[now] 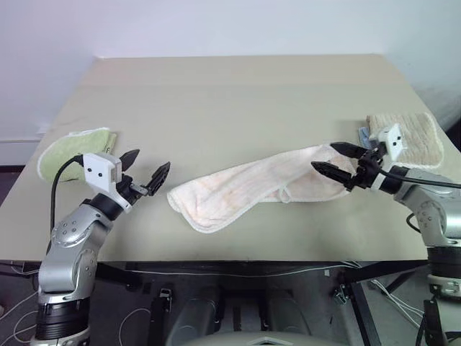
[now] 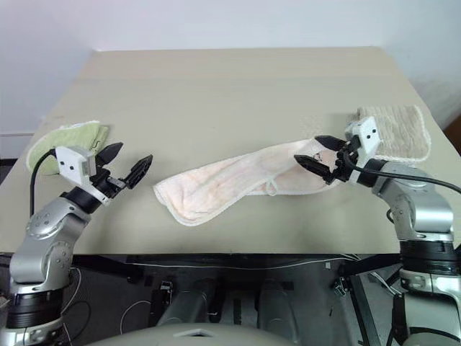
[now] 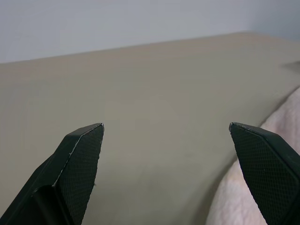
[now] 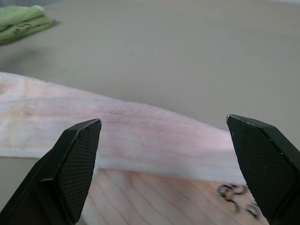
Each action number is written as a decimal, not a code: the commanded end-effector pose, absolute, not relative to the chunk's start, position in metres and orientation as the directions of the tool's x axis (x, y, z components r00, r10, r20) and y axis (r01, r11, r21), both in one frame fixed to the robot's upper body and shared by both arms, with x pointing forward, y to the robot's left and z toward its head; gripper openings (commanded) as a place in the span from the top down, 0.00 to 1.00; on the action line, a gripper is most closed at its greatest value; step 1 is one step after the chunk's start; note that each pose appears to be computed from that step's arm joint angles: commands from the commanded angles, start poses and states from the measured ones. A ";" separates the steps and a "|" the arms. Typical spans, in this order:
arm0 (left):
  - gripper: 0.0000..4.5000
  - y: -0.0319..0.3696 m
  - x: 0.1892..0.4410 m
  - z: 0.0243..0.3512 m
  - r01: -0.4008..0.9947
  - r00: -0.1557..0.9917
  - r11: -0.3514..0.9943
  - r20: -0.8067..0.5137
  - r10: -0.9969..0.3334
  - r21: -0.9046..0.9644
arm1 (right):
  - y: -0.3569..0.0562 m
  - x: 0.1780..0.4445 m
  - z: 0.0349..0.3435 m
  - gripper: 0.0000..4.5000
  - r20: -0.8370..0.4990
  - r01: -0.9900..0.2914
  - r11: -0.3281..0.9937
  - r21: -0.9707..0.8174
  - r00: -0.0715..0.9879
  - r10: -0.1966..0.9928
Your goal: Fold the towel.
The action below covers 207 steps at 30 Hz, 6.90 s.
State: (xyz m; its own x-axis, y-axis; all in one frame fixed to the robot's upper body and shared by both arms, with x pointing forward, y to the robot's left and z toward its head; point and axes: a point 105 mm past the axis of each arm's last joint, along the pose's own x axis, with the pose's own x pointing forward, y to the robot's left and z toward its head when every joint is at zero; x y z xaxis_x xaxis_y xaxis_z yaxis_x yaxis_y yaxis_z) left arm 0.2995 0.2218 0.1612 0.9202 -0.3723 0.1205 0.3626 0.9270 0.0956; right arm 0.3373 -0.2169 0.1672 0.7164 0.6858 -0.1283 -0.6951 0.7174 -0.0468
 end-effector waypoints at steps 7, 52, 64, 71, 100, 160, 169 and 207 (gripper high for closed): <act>0.00 0.231 0.295 0.185 0.336 0.918 0.927 0.162 -0.362 0.166 | -0.207 0.350 0.185 0.00 -0.046 -0.701 0.707 -0.091 0.712 0.700; 0.00 0.123 0.293 0.163 0.822 0.555 0.559 0.067 -0.829 0.112 | -0.324 0.410 0.184 0.00 -0.410 -0.452 0.593 -0.666 0.886 0.215; 0.00 0.127 0.290 0.160 0.781 0.611 0.617 0.085 -0.787 0.098 | -0.296 0.422 0.182 0.00 -0.420 -0.496 0.526 -0.691 0.868 0.267; 0.00 0.127 0.291 0.159 0.770 0.624 0.629 0.085 -0.777 0.106 | -0.297 0.423 0.170 0.00 -0.469 -0.516 0.415 -0.750 0.856 0.217; 0.00 0.137 0.287 0.154 0.722 0.676 0.681 0.090 -0.732 0.123 | -0.273 0.432 0.173 0.99 -0.434 -0.514 0.373 -0.773 0.856 0.280; 0.00 0.113 0.265 0.107 0.844 0.486 0.388 -0.220 -0.846 0.371 | -0.162 0.428 0.356 0.99 0.096 -0.323 0.575 -0.752 0.809 0.580; 0.00 0.102 0.271 0.089 0.848 0.431 0.261 -0.315 -0.846 0.461 | -0.169 0.427 0.359 0.99 0.100 -0.311 0.587 -0.747 0.821 0.562; 0.99 0.154 0.313 0.171 0.700 0.665 0.679 0.143 -0.733 0.221 | -0.191 0.434 0.336 1.00 0.070 -0.262 0.583 -0.769 0.872 0.484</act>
